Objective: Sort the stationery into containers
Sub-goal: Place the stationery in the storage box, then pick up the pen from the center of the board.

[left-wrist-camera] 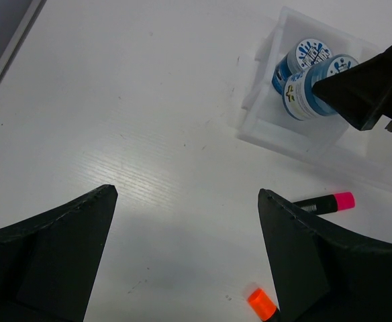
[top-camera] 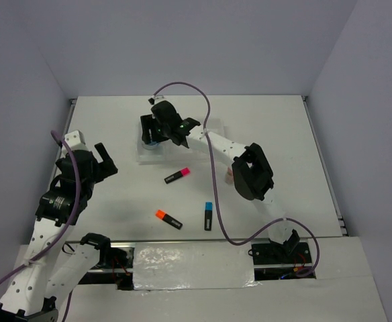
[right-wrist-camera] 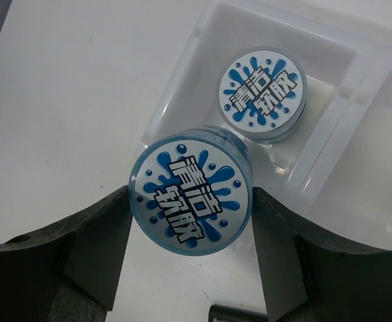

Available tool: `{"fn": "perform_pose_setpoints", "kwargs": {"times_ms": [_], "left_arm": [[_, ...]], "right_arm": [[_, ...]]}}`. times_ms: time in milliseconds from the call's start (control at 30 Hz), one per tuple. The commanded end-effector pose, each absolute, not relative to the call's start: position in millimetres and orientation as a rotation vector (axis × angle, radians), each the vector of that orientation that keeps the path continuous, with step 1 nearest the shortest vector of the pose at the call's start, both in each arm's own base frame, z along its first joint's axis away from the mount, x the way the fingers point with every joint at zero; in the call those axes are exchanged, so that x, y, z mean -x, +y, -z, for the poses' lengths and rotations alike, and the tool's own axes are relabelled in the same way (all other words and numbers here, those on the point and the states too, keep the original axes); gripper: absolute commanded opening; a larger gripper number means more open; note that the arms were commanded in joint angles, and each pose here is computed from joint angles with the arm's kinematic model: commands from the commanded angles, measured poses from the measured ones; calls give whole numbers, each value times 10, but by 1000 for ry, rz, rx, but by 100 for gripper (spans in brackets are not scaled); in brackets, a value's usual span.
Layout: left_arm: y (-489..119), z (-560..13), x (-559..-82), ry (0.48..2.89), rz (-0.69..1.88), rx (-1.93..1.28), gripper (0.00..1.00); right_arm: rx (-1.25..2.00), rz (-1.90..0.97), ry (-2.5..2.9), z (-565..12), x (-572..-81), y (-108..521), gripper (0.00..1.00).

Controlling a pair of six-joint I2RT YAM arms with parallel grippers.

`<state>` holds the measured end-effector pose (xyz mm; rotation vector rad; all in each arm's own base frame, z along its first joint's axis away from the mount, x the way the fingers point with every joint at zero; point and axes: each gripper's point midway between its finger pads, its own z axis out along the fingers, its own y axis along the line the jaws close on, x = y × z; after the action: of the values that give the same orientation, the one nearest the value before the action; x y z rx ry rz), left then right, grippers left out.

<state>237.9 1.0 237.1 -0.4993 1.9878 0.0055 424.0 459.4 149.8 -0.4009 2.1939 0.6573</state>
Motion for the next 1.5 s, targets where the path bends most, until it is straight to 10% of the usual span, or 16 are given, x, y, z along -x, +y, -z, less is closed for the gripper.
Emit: {"fn": "perform_pose_setpoints", "kwargs": {"times_ms": [0, 267, 467, 633, 733, 1067, 1467], "left_arm": [[-15, -2493, -2442, 1949, 19, 474, 99], [-37, -2483, -2450, 1956, 28, 464, 99], [-47, -2471, -2452, 1961, 32, 459, 100], [-52, -2473, -2454, 1960, 34, 454, 99], [-56, -2463, -2460, 1966, 33, 453, 99], [-67, -2447, -2470, 1969, 36, 445, 99], [-986, -1833, -2708, 2287, 290, 133, 99]], "right_arm": [[436, -666, 2113, -1665, -4302, 4769, 2], [475, -572, 2123, -1527, -4324, 4752, 13], [501, -603, 2121, -1615, -4293, 4811, 55], [493, -642, 2067, -1962, -4266, 4808, 69], [492, -657, 2023, -2222, -4244, 4788, 100], [466, -634, 2011, -2513, -4142, 4614, 98], [305, -603, 2015, -3148, -2699, 2786, 99]]}}
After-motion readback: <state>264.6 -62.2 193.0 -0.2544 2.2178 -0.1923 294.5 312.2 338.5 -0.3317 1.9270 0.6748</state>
